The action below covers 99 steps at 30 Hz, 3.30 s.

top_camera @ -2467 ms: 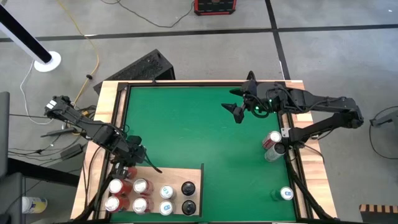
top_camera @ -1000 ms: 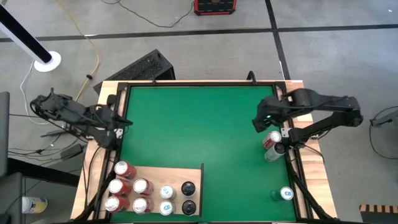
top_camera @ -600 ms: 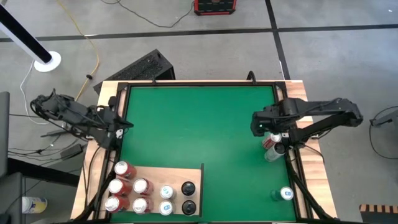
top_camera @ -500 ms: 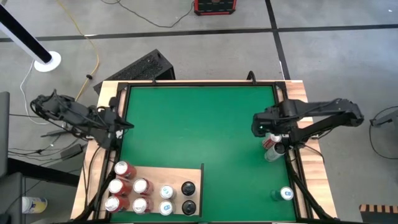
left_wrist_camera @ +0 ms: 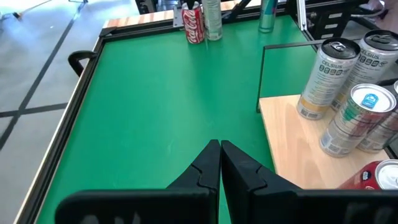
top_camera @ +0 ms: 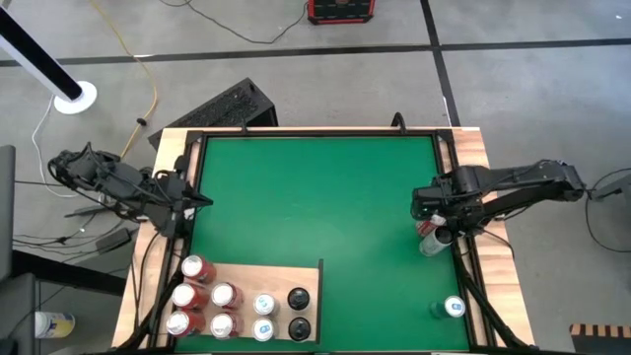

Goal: Place canned beverage on shelf
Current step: Put the red soda can on the shelf aligned with the other red soda can

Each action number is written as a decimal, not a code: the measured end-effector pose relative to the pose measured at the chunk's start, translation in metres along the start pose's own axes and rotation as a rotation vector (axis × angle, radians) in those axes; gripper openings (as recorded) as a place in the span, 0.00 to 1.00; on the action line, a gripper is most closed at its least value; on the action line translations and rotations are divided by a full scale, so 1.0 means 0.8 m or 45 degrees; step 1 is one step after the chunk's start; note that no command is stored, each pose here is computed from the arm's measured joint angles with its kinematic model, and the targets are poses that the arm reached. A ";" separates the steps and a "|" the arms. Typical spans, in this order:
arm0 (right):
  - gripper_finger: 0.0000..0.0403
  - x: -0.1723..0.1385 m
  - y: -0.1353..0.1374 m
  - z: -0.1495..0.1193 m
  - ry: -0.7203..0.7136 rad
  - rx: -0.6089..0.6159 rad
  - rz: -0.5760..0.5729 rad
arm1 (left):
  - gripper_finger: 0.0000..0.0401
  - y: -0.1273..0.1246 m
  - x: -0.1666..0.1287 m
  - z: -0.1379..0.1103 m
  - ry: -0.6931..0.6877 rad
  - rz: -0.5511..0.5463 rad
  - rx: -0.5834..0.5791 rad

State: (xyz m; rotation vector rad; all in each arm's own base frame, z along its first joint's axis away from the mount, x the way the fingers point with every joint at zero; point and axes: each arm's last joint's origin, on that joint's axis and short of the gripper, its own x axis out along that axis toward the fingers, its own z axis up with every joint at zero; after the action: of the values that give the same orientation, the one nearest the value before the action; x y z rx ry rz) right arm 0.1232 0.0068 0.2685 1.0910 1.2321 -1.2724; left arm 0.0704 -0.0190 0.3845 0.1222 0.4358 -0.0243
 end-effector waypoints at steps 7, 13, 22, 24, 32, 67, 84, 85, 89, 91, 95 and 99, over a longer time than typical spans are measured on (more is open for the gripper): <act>0.95 0.023 0.004 -0.002 0.008 -0.015 0.060 | 0.00 0.000 0.000 0.000 -0.001 0.001 0.012; 0.95 0.045 0.010 -0.003 0.002 -0.008 0.082 | 0.00 0.000 0.000 0.000 -0.002 0.001 0.001; 0.83 0.046 0.012 -0.004 0.026 -0.017 0.113 | 0.00 0.000 0.000 0.000 -0.003 0.002 -0.019; 0.81 0.046 0.013 -0.004 0.032 -0.028 0.126 | 0.00 0.000 0.000 0.000 -0.003 0.002 -0.021; 0.81 0.018 0.024 0.006 -0.001 -0.044 0.264 | 0.00 0.000 0.000 0.000 -0.003 0.002 -0.008; 0.81 -0.037 0.445 0.070 -0.214 -1.108 0.650 | 0.00 0.000 0.000 0.000 -0.001 0.006 -0.038; 0.91 -0.003 0.465 0.005 -0.256 -1.295 0.533 | 0.00 0.001 0.000 -0.001 0.006 0.045 -0.004; 0.94 -0.003 0.465 0.005 -0.258 -1.292 0.537 | 0.00 0.001 0.000 -0.001 0.006 0.046 -0.004; 0.92 -0.003 0.468 0.007 -0.268 -1.286 0.556 | 0.00 0.001 0.000 -0.001 0.006 0.045 -0.005; 0.89 -0.003 0.468 0.007 -0.269 -1.285 0.565 | 0.00 0.001 0.000 -0.001 0.006 0.044 -0.005; 0.87 -0.003 0.469 0.007 -0.266 -1.286 0.571 | 0.00 0.001 0.000 -0.001 0.007 0.038 -0.013; 0.88 -0.010 0.465 0.007 -0.243 -1.289 0.590 | 0.00 0.001 0.000 -0.002 0.014 0.038 -0.011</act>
State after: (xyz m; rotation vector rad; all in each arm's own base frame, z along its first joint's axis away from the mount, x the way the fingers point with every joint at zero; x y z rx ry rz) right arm 0.4946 0.0141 0.2465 0.4362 1.1543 -0.2787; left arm 0.0701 -0.0180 0.3834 0.1205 0.4446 0.0076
